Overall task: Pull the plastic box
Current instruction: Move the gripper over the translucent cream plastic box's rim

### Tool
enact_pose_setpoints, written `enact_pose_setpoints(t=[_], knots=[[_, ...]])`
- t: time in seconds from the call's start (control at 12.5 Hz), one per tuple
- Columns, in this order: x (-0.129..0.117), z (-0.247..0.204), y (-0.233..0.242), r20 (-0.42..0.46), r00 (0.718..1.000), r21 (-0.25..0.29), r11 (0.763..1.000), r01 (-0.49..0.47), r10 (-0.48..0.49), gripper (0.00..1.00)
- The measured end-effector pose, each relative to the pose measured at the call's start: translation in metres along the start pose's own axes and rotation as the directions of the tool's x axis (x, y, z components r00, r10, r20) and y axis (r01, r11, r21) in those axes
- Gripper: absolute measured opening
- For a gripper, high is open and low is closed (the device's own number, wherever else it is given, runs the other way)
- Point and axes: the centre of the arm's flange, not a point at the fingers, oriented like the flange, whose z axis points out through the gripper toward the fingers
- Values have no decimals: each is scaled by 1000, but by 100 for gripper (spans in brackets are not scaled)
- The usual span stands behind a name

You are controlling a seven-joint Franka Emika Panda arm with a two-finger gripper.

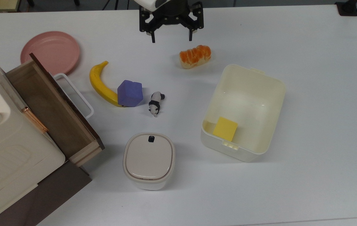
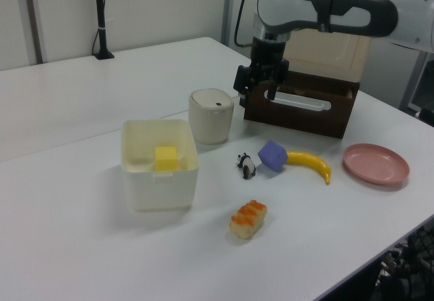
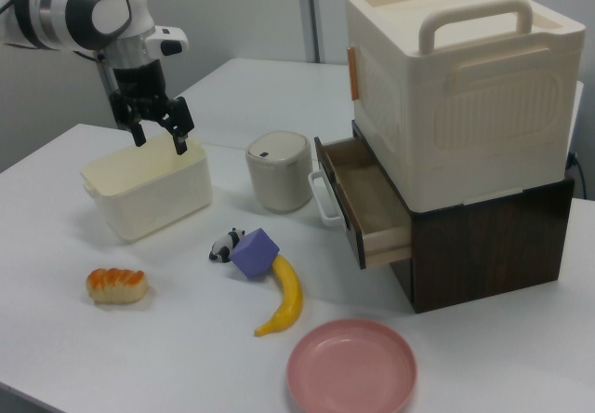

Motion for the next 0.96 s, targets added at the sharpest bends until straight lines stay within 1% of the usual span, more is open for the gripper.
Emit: enact_pose_setpoints(t=[0.08, 0.4, 0.96], knots=[[-1, -10, 12, -18, 1000, 1, 1000, -21, 21, 100], [-6, -24, 13, -40, 999, 9, 1000, -23, 24, 100], [-8, -28, 13, -48, 999, 9, 1000, -24, 25, 100]])
